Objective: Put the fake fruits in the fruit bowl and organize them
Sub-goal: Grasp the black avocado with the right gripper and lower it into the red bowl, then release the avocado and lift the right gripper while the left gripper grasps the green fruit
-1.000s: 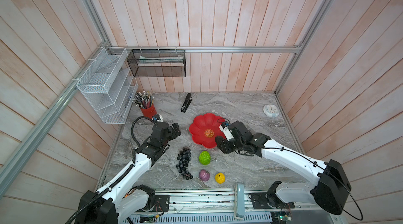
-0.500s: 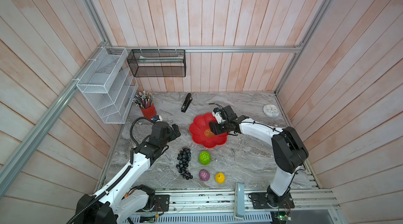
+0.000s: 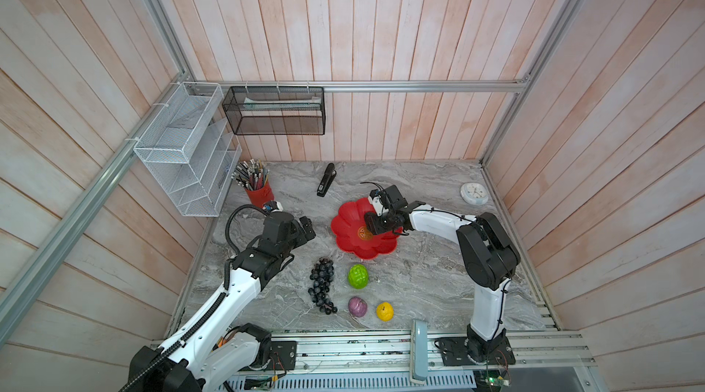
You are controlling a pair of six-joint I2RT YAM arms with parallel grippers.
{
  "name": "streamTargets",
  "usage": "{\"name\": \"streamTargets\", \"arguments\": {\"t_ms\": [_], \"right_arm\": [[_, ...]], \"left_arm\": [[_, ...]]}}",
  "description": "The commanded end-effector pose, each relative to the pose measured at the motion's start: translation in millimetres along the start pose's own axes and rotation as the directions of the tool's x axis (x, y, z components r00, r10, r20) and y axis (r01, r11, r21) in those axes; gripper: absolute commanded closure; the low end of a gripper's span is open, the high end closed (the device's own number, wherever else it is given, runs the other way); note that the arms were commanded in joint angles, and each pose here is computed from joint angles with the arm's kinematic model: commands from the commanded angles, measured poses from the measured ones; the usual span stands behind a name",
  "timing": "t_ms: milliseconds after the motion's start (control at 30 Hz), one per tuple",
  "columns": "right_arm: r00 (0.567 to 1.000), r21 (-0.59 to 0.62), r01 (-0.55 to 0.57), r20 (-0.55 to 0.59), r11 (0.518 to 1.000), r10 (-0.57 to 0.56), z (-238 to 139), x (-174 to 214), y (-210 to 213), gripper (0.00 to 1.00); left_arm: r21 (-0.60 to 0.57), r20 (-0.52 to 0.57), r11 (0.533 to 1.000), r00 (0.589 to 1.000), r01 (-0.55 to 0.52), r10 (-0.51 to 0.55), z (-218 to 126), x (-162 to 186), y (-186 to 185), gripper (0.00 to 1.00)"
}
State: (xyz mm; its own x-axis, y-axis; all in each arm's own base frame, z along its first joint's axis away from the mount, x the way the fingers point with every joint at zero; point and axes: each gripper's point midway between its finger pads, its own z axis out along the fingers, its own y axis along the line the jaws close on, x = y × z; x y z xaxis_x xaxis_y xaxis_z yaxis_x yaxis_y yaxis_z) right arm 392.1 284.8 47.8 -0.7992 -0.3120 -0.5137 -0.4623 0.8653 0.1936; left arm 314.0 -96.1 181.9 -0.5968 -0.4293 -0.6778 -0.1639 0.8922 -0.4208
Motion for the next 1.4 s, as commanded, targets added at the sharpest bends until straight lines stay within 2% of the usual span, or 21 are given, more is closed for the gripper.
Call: {"name": "streamTargets", "arguments": {"t_ms": [0,167,400,600,767,933,1133,1233,1367], "right_arm": [[1.000,0.015,0.011,0.029,1.000,-0.011,-2,-13,-2,0.41],[0.999,0.010,0.019,0.041,1.000,-0.019,-6,-16,2,0.27],[0.994,0.039,0.062,0.092,0.997,-0.066,-36,-34,7,0.22],[0.970,0.044,0.072,0.230,0.996,-0.080,-99,-52,19,0.22],[0.920,0.010,0.002,0.392,1.000,-0.005,-139,-33,14,0.21],[0.927,-0.017,-0.037,0.372,0.999,0.041,-139,-4,1,0.21],[0.932,0.005,-0.060,0.359,0.998,0.054,-136,21,-10,0.19],[0.927,0.043,-0.094,0.368,0.995,0.072,-138,30,-22,0.18],[0.913,0.025,-0.125,0.393,0.992,0.105,-145,35,-28,0.18]], "left_arm": [[0.019,-0.010,0.999,0.999,-0.031,0.032,-5,-8,-10,0.00],[0.048,-0.077,0.996,0.994,-0.076,0.079,-6,0,-17,0.00],[0.148,-0.256,0.981,0.953,-0.125,0.160,-10,29,-34,0.00],[0.249,-0.380,0.948,0.880,-0.199,0.285,-19,65,-63,0.01],[0.292,-0.474,0.910,0.782,-0.296,0.406,-25,110,-85,0.01],[0.347,-0.548,0.879,0.690,-0.327,0.473,-20,152,-107,0.01],[0.338,-0.598,0.848,0.602,-0.409,0.529,-6,186,-117,0.00],[0.316,-0.613,0.839,0.580,-0.443,0.537,5,197,-114,0.00],[0.279,-0.641,0.834,0.554,-0.476,0.531,20,208,-103,0.00]]}}
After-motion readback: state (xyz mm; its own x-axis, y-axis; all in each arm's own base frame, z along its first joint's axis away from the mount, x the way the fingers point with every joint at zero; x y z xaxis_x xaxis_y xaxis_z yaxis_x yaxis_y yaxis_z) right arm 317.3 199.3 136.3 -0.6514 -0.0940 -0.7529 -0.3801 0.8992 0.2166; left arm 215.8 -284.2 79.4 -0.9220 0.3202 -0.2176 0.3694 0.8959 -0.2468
